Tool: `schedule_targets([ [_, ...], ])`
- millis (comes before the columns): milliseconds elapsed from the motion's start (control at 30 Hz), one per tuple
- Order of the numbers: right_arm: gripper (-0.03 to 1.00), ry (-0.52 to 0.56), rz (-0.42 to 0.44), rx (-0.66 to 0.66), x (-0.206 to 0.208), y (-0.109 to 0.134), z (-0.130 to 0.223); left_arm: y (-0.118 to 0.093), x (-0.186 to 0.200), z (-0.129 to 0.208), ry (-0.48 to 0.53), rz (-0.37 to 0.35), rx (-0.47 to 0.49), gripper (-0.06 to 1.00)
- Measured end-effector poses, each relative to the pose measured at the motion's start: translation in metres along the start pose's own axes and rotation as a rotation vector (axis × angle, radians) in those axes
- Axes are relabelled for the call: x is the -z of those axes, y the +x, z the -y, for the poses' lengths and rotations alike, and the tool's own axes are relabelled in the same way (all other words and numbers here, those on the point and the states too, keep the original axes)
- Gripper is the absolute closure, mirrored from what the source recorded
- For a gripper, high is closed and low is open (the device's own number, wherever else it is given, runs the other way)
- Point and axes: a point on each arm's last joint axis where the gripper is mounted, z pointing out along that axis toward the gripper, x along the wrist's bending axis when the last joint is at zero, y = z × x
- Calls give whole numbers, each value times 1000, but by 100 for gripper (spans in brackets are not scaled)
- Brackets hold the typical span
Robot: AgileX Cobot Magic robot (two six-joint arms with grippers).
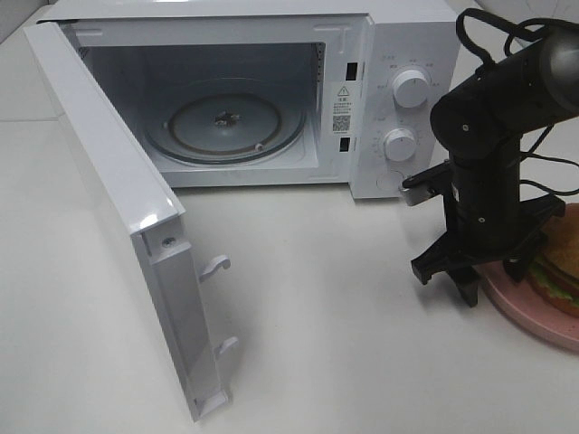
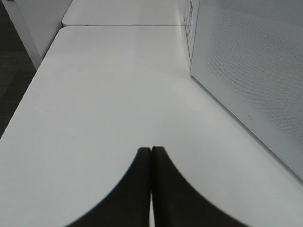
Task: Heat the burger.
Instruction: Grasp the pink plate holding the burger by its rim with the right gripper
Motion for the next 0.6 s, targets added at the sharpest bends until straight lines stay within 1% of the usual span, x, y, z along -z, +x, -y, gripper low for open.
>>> schedule_targets([
  [100,40,-1,3,2,0,0,0,0,0,0,0,0,0,94],
  [167,43,-15,3,4,0,0,-1,0,0,0,0,0,0,94],
  [367,45,-26,2,6,0,0,-2,0,0,0,0,0,0,94],
  [433,48,-27,2,7,0,0,-3,0,0,0,0,0,0,94],
  [600,50,-28,2,8,0,0,-3,0,0,0,0,0,0,94],
])
